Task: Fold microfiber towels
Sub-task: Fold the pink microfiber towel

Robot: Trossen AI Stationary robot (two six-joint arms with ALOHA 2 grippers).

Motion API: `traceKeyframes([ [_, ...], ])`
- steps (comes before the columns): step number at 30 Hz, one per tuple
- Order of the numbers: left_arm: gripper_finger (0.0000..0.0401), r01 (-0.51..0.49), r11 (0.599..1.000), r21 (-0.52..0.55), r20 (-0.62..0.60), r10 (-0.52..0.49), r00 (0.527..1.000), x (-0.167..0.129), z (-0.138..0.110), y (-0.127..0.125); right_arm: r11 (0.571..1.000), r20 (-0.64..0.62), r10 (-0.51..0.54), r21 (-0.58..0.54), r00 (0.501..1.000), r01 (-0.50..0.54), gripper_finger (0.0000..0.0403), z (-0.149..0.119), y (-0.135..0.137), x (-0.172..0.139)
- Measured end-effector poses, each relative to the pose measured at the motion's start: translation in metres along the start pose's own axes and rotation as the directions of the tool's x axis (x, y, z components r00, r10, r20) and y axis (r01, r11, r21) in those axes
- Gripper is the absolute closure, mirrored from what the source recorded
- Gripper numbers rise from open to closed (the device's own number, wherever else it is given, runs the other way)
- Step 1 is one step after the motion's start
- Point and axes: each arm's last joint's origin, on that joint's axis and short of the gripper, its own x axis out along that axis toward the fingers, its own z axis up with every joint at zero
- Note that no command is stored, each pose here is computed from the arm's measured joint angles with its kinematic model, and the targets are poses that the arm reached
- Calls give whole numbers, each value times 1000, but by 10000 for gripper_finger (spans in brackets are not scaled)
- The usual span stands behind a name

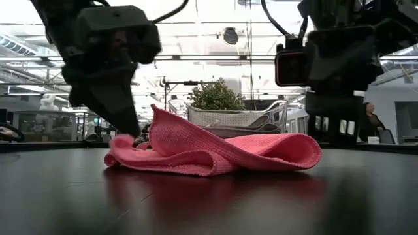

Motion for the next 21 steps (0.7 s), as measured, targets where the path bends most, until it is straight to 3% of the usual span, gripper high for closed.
traceKeyframes([
  [7, 396, 102, 994, -48, -59, -105, 993, 40, -8, -12, 1000, 31, 25, -6, 999, -24, 277, 7, 1, -3],
  [14, 390, 286, 955, -78, 50, -282, 958, 59, -2, -28, 999, 44, 36, -10, 998, -35, 277, 10, 1, -5],
  [21, 393, 290, 954, -72, 108, -282, 953, 64, 14, -22, 999, 55, 45, -13, 997, -45, 277, 13, 1, -6],
])
